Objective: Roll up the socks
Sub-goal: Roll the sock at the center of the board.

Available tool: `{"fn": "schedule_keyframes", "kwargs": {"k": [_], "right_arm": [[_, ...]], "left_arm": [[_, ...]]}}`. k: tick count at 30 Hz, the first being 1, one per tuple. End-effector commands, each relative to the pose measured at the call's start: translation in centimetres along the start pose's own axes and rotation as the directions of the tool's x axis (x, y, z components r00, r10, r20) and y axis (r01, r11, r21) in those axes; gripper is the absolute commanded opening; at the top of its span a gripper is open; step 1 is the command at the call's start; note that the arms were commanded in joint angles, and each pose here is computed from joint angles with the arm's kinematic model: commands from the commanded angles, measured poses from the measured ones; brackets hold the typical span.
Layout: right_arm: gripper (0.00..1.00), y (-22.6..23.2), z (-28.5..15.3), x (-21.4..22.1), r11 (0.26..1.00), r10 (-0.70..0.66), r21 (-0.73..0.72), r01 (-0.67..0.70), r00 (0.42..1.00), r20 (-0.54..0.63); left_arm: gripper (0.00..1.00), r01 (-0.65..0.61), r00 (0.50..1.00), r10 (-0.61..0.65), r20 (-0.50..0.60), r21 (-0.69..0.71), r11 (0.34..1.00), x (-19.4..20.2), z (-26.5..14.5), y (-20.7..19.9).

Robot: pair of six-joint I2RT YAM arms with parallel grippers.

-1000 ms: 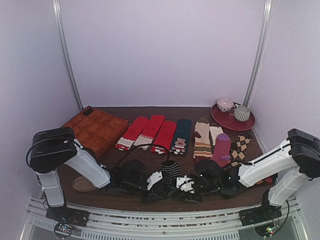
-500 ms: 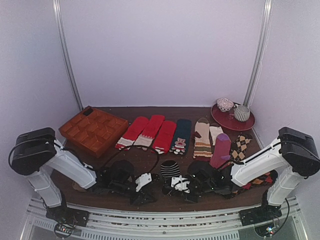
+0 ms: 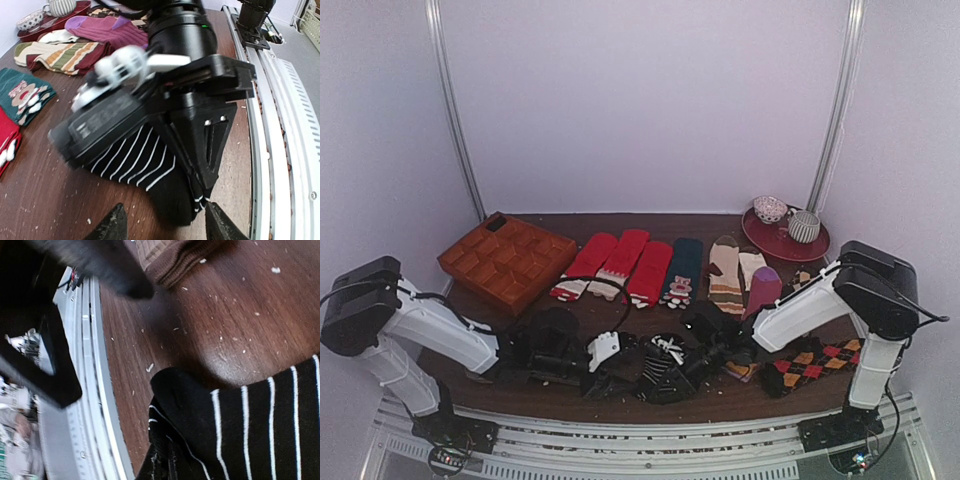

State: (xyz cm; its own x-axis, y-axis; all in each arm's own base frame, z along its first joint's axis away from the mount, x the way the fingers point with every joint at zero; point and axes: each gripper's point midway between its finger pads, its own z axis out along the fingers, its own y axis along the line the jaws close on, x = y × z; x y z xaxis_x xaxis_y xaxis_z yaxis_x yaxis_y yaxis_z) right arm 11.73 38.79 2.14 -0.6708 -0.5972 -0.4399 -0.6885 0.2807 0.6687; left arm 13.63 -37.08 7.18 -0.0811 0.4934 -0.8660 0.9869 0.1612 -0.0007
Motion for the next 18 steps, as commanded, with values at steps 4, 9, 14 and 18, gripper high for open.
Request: {"fn": "schedule_keyframes", "kwargs": {"k": [4,9,14,18], "right_arm": [[0.05,-1.6,-0.1,2.6,0.953,0.295,-0.042,-0.301,0.949,-0.116],[0.05,-3.0,-0.2,3.0,0.93,0.363,-0.014,-0.367,0.924,-0.121],[0.05,-3.4,-0.5,2.7,0.919,0.388,-0.026,-0.394,0.914,-0.119],[0.05,-3.7,-0.7,2.7,0.919,0.391,-0.014,-0.395,0.912,-0.123]], "left_arm": [[0.53,-0.075,0.992,0.067,0.103,0.079,0.994,-2.7,1.3,-0.9],[0.48,-0.09,0.991,0.074,0.111,0.153,0.984,-2.7,1.6,-2.4],[0.48,-0.071,0.996,0.06,0.058,0.208,0.976,-0.5,3.0,-3.5],[0.47,-0.061,0.998,0.056,0.032,0.212,0.975,0.3,3.8,-3.4]]}}
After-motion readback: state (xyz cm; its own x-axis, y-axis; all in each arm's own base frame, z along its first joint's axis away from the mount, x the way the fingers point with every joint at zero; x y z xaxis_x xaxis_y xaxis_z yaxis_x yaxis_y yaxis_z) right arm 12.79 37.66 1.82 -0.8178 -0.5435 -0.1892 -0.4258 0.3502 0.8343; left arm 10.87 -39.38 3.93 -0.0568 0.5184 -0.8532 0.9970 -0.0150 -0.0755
